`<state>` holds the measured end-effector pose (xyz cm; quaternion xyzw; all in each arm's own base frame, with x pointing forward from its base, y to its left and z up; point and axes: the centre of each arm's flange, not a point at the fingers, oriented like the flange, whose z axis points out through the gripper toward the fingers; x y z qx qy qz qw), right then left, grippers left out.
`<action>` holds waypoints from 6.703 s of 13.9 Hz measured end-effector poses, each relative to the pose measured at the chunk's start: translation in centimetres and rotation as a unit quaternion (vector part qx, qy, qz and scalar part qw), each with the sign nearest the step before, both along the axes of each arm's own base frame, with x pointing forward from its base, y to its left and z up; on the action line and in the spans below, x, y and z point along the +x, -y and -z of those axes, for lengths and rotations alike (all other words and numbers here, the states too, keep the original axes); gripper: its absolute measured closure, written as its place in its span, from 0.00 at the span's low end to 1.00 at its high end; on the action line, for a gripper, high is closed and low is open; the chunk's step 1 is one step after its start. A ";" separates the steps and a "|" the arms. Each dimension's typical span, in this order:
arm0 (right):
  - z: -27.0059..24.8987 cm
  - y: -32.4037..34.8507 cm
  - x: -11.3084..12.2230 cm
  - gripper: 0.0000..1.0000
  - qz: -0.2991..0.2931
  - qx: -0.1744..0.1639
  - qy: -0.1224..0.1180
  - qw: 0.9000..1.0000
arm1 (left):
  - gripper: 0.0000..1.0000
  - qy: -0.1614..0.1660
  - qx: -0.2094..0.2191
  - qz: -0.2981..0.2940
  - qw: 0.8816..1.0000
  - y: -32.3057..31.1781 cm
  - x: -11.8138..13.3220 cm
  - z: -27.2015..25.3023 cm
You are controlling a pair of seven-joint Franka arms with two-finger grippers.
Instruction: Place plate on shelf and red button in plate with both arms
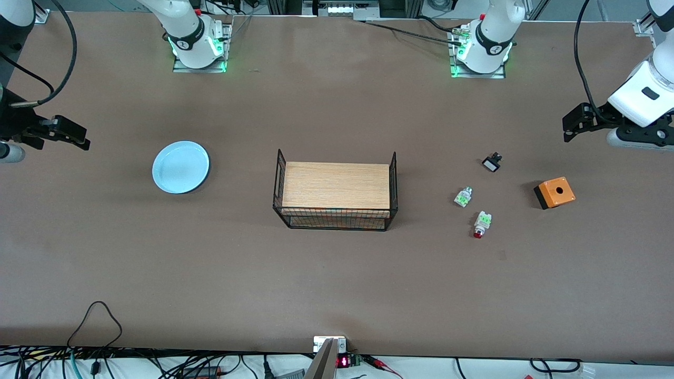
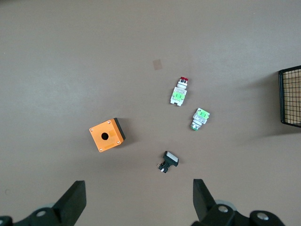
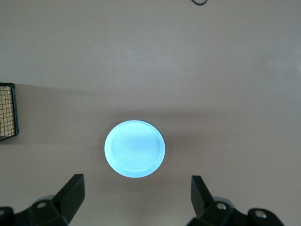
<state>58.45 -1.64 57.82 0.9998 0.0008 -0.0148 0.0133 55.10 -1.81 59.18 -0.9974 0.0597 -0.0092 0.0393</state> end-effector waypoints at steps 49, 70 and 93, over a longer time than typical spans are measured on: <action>38.6 5.7 -8.9 0.93 0.036 -0.018 -0.110 0.993 | 0.00 -0.033 -0.007 -0.027 0.999 -1.6 2.5 2.0; 5.6 -18.0 -4.9 0.97 0.338 0.087 -0.118 0.930 | 0.00 -0.040 -0.007 -0.024 0.999 -1.3 2.7 2.5; 14.5 -43.8 -8.7 0.97 0.515 0.090 -0.124 0.843 | 0.00 -0.056 -0.006 -0.021 0.998 -0.8 2.3 2.6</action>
